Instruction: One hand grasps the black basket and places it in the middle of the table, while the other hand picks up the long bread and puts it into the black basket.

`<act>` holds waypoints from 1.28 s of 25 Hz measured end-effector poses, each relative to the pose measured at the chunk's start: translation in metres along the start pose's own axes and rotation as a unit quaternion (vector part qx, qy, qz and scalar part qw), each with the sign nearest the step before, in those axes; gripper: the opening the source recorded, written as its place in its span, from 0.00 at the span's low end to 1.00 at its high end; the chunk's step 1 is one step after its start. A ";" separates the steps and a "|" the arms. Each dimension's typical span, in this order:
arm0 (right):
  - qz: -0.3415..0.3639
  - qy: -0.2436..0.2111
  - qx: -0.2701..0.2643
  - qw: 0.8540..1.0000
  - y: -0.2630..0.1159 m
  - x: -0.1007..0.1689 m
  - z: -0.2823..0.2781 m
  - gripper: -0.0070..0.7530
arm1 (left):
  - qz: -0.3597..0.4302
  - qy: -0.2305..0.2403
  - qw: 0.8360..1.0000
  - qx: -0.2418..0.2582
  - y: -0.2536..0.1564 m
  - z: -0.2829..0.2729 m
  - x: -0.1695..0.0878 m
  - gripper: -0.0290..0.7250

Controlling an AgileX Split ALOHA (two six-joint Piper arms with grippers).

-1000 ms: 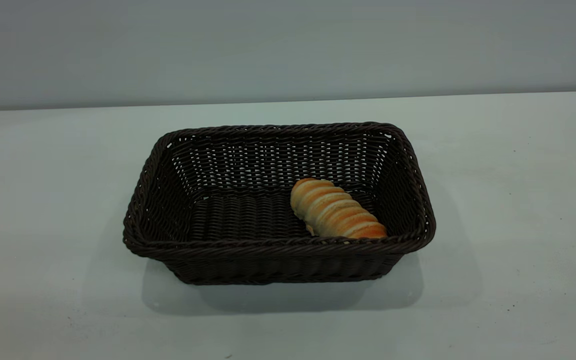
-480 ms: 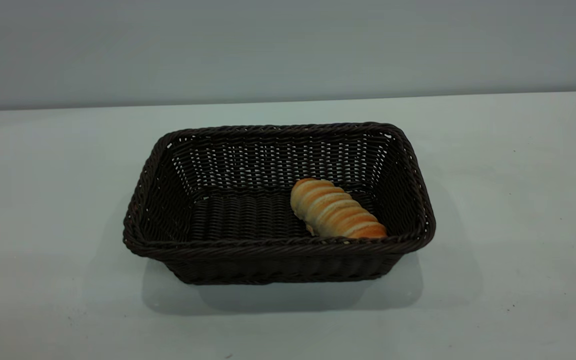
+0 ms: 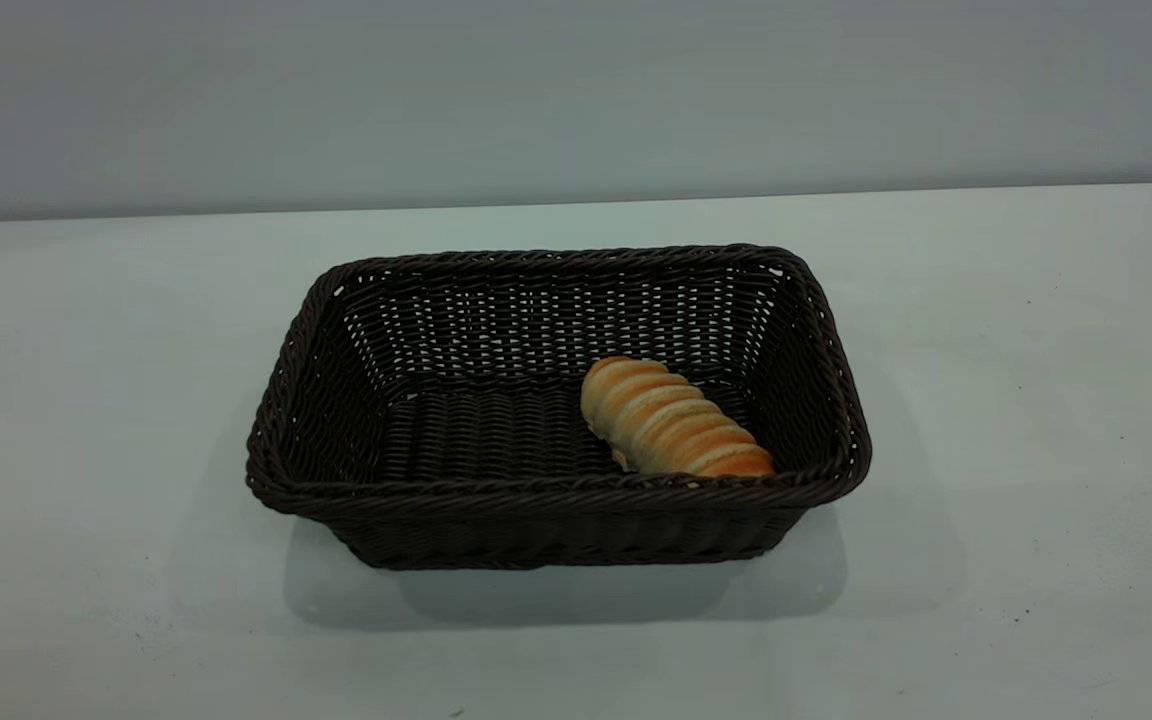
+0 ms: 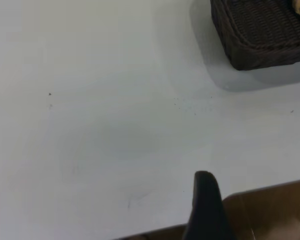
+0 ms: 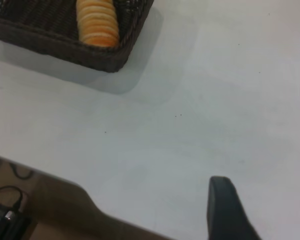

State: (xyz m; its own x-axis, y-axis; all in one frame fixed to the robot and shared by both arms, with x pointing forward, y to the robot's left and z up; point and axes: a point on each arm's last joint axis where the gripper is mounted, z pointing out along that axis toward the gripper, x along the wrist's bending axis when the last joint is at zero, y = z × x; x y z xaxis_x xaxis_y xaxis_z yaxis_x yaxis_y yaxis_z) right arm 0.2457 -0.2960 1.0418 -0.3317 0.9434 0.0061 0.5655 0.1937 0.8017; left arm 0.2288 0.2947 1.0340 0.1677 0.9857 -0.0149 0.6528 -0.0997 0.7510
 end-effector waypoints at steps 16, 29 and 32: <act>0.031 -0.038 -0.001 0.999 0.000 0.000 0.000 0.48 | 0.000 0.000 1.000 0.001 0.000 0.000 0.000 0.80; 0.113 -0.147 -0.002 0.983 0.000 -0.003 0.000 0.48 | -0.020 0.024 0.999 -0.024 -0.005 -0.004 -0.002 0.80; 0.117 -0.150 -0.002 0.982 0.000 -0.002 0.000 0.48 | -0.020 0.024 0.999 -0.024 -0.005 -0.004 -0.002 0.80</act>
State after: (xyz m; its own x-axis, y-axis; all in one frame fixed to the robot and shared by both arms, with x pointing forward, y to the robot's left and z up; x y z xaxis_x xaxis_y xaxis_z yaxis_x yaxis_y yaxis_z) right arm 0.2467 -0.2983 1.0416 0.0446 0.9989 0.0132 0.5967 -0.0373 0.8016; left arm 0.2217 0.2939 1.0330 0.1049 0.9944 -0.0147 0.6217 -0.0540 0.7814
